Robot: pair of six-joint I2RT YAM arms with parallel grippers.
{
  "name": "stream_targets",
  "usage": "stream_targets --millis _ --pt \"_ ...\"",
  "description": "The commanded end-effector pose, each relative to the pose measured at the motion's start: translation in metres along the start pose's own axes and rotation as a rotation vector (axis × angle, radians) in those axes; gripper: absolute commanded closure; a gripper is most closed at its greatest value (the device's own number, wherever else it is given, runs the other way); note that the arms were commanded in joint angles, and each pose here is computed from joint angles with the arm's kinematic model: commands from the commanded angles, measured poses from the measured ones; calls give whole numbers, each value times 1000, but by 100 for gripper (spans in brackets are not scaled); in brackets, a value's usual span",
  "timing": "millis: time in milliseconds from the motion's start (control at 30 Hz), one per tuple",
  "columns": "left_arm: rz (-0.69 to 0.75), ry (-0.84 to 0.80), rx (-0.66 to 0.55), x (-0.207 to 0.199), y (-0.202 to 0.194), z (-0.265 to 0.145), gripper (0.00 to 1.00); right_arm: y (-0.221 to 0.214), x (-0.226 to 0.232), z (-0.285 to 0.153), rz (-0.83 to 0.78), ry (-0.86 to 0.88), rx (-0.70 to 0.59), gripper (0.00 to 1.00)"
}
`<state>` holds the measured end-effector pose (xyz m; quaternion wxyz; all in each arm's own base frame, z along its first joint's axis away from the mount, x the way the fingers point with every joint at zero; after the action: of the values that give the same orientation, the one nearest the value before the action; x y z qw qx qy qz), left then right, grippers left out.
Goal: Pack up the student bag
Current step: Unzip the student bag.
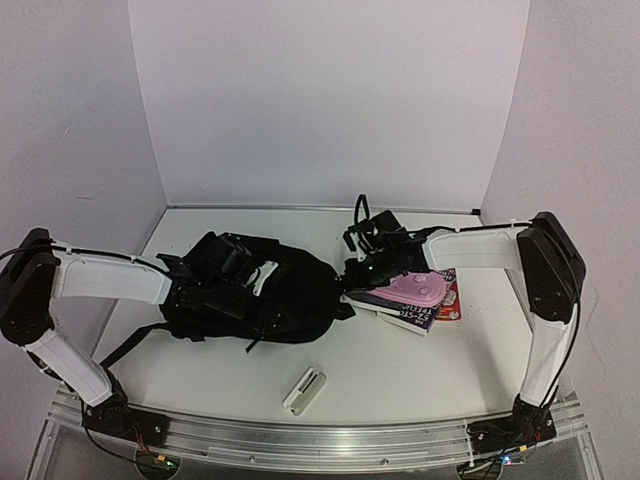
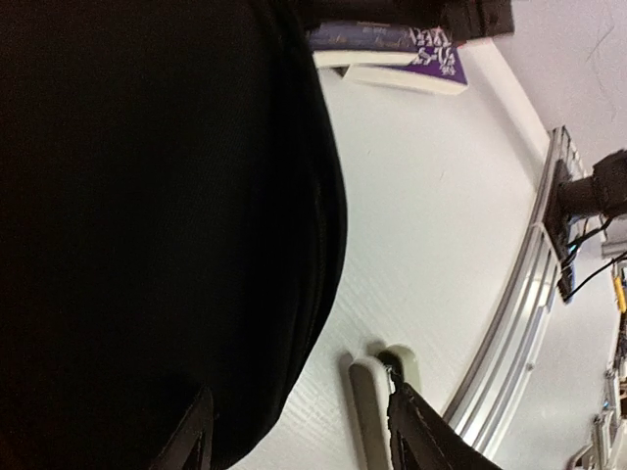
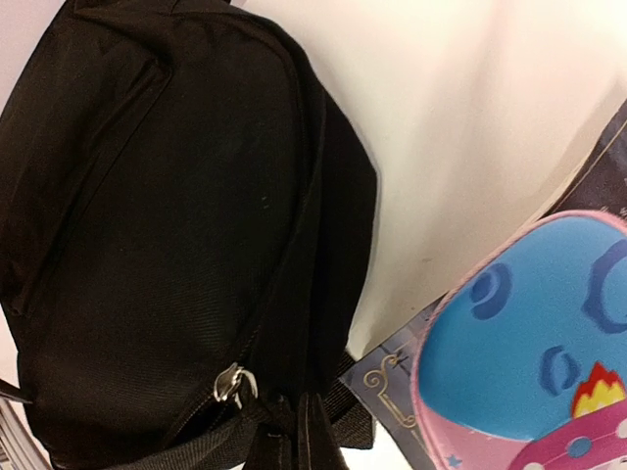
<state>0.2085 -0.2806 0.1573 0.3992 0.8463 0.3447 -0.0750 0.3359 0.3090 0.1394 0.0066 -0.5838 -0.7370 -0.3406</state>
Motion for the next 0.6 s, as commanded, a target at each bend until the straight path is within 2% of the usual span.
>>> stream_targets --millis 0,167,267,433,567 --pt "17 -72 -126 -16 54 -3 29 -8 31 -18 -41 133 -25 100" --pt "56 -70 -150 -12 81 18 23 -19 46 -24 -40 203 -24 100" --pt "58 -58 -125 -6 86 34 24 -19 47 -28 -33 207 -37 100" --pt "52 -50 -100 -2 82 42 36 -19 46 -37 -23 192 -60 100" --pt "46 -61 -87 -1 75 42 42 -19 45 -40 -22 190 -67 100"
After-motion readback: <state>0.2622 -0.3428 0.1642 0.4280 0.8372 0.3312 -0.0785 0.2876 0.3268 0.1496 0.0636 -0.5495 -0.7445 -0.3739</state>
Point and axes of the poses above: each gripper's point midway between its finger pads, its own z axis out along the fingers, its own x axis along the line the jaws close on, y = z × x, the point moved 8 cm from there along -z, back along the fingers, and after that the axes turned 8 degrees about z, right-handed, at the moved point
